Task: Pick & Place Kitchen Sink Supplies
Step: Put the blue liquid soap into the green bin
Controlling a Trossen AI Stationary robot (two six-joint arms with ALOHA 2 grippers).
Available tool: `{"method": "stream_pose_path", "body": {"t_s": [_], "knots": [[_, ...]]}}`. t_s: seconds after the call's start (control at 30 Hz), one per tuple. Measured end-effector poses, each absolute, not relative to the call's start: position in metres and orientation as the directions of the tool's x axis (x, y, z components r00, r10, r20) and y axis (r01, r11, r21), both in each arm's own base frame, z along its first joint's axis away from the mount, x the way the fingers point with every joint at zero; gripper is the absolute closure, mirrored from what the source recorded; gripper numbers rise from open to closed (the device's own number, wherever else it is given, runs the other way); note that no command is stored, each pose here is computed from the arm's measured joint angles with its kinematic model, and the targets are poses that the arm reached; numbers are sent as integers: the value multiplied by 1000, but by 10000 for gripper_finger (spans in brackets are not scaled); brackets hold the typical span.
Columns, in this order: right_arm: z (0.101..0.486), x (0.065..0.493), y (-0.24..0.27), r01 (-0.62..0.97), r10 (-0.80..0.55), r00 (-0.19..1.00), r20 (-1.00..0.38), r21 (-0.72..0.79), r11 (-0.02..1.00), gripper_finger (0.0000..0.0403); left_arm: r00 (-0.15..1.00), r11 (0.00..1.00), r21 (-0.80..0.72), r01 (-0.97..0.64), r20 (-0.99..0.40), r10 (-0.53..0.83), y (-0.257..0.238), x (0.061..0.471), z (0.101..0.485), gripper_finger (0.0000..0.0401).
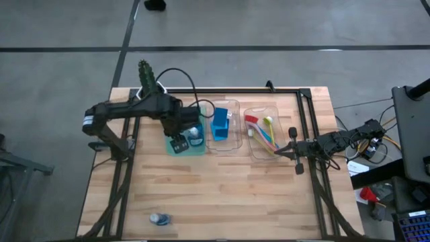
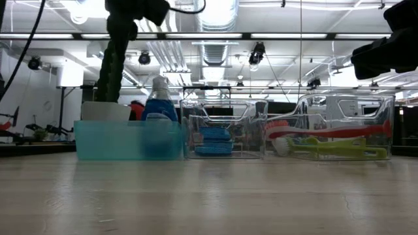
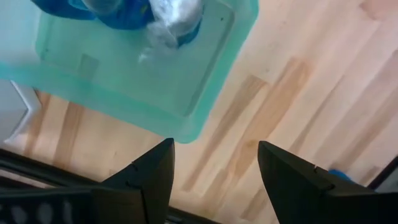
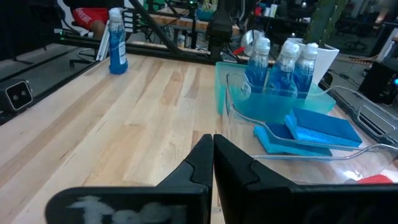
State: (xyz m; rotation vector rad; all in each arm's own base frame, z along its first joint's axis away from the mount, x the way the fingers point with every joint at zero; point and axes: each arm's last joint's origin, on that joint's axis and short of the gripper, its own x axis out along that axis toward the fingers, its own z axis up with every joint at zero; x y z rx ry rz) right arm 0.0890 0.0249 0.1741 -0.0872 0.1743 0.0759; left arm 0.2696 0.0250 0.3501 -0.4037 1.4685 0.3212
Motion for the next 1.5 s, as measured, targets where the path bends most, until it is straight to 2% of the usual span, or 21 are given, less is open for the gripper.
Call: {"method": "stream_pose_path", "body": {"t_s": [0.5, 1.1, 1.5], "knots": [[174, 89, 25, -83, 68, 982, -177, -80, 993, 394, 162, 890, -131, -438, -985, -65, -41, 260, 362, 179], [174, 89, 25, -83, 68, 982, -177, -81, 993, 394, 255, 843, -281, -459, -950, -178, -132, 243, 365, 179], [174, 89, 25, -83, 68, 982, -177, -79, 993, 394, 223, 779, -294, -554, -954, -202, -189, 205, 360, 195]]}}
